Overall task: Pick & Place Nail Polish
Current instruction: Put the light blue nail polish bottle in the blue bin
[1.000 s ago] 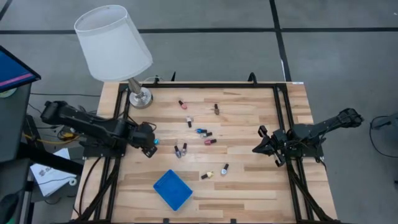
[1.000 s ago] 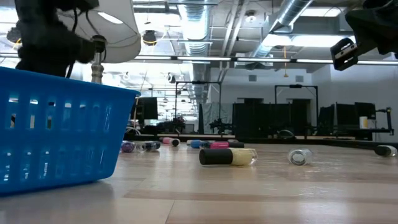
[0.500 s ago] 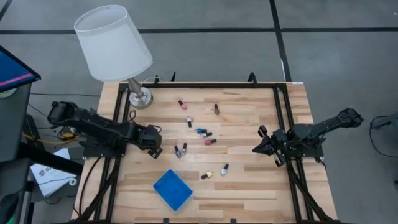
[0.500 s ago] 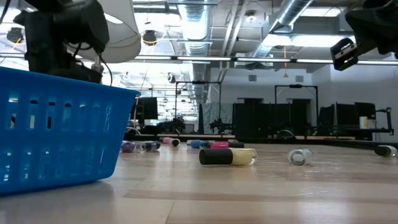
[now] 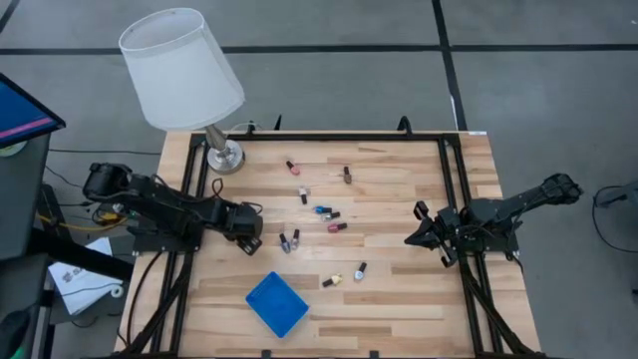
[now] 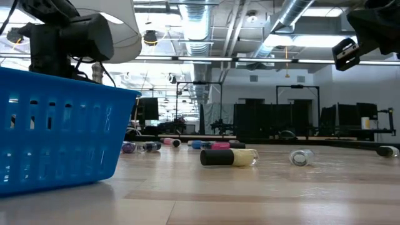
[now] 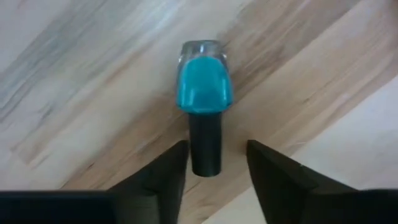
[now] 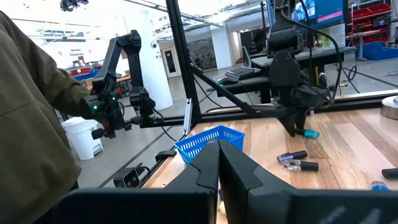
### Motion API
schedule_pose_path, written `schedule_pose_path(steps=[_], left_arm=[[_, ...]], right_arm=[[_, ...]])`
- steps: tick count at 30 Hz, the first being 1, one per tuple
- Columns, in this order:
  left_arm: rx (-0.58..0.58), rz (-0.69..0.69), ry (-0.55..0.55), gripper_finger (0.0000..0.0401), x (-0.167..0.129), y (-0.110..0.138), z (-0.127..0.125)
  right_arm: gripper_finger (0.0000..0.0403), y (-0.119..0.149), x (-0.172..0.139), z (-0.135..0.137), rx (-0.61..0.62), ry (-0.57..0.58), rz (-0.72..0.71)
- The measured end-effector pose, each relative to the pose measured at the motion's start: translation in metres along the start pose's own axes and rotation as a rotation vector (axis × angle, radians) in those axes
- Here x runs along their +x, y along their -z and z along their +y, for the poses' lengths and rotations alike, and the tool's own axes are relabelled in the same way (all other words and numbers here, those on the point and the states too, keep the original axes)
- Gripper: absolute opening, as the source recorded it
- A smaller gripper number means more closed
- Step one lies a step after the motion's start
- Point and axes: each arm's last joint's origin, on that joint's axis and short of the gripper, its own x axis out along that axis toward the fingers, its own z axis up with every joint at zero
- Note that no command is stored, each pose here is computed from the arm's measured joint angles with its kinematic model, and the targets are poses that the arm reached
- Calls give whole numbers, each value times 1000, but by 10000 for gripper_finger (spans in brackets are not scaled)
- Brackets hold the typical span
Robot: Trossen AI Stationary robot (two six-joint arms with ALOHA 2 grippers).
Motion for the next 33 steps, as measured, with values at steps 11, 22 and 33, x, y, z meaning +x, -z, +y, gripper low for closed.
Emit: schedule_pose_path(steps=[11,22,33], left_arm=[[-75,19,31,47,-3,-13,13],[46,-186,381,47,-83,-15,-16],[575,-275,696,47,-160,43,-79]], right_arm=[[0,0,0,0,0,0,-1],[0,0,0,0,0,0,-2],[0,0,0,0,0,0,-1]])
